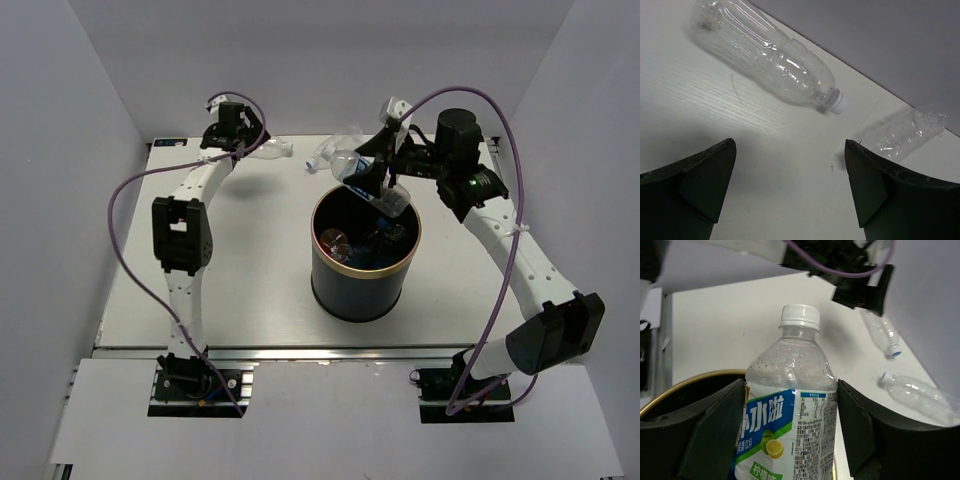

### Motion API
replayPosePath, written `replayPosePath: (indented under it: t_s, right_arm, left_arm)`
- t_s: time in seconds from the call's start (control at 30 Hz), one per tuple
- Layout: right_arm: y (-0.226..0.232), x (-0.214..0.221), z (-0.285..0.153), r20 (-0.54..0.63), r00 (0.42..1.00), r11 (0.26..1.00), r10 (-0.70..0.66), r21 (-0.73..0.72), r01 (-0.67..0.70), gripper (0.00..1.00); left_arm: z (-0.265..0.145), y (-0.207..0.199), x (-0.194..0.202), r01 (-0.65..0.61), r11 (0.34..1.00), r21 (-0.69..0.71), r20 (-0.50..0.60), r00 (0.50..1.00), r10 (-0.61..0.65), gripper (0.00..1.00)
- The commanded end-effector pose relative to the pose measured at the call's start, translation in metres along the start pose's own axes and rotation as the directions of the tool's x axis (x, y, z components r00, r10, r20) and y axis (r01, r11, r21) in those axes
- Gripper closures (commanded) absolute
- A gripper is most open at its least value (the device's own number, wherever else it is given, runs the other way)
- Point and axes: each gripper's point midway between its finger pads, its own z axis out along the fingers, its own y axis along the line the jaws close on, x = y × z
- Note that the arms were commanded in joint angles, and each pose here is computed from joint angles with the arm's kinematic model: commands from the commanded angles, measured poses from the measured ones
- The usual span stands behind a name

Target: Put the plastic bottles in the bin

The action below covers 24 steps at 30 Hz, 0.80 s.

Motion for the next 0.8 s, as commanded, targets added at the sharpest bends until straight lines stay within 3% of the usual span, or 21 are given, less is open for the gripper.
replayPosePath:
  t_s: [0.0,0.03,0.07,0.13,0.17,0.27,0.4,0.47,0.53,0.67,0.77]
  right_arm:
    - [0.016,0.007,-0.01,-0.033,0.998,0.997,-0.062,-0.052,0.06,0.95]
    - [0.019,0.01,-0.012,-0.035,0.997,0.996,-0.067,-0.06,0.064,0.88]
    - [0.026,0.012,-0.014,-0.033,0.996,0.994,-0.082,-0.079,0.079,0.7]
    - [0.031,0.009,-0.019,-0.029,0.996,0.993,-0.087,-0.083,0.084,0.49]
    - [0.035,0.002,-0.02,-0.015,0.995,0.991,-0.099,-0.096,0.097,0.31]
    - [0.043,-0.012,-0.024,0.016,0.993,0.985,-0.115,-0.128,0.116,0.14]
    - [0.051,-0.034,-0.03,0.045,0.989,0.977,-0.139,-0.154,0.145,0.11]
    - [0.057,-0.037,-0.033,0.054,0.989,0.975,-0.14,-0.169,0.147,0.11]
    - [0.061,-0.042,-0.037,0.063,0.987,0.972,-0.151,-0.172,0.16,0.11]
    - [0.061,-0.049,-0.042,0.061,0.986,0.977,-0.154,-0.141,0.161,0.11]
    - [0.055,-0.053,-0.045,0.042,0.986,0.982,-0.162,-0.089,0.165,0.11]
  left_arm:
    - [0.015,-0.022,-0.023,0.109,0.989,0.1,0.024,0.993,-0.112,0.02]
    - [0.022,-0.024,-0.022,0.122,0.987,0.109,0.025,0.992,-0.125,0.02]
    - [0.026,-0.029,-0.028,0.129,0.983,0.131,0.045,0.99,-0.136,0.02]
    - [0.04,-0.032,-0.02,0.139,0.978,0.157,0.032,0.989,-0.145,0.02]
    - [0.042,-0.034,-0.02,0.142,0.975,0.169,0.035,0.988,-0.15,0.02]
    - [0.049,-0.033,-0.017,0.153,0.973,0.176,0.046,0.986,-0.163,0.02]
    - [0.052,-0.043,-0.009,0.146,0.958,0.248,0.021,0.988,-0.156,0.02]
    - [0.049,-0.066,0.003,0.094,0.917,0.387,-0.029,0.996,-0.09,0.02]
    - [0.043,-0.088,0.018,0.025,0.844,0.536,-0.058,0.998,0.007,0.02]
    - [0.043,-0.106,0.042,-0.153,0.757,0.636,-0.006,0.979,0.203,0.02]
    - [0.041,-0.126,0.077,-0.289,0.668,0.686,0.057,0.936,0.347,0.02]
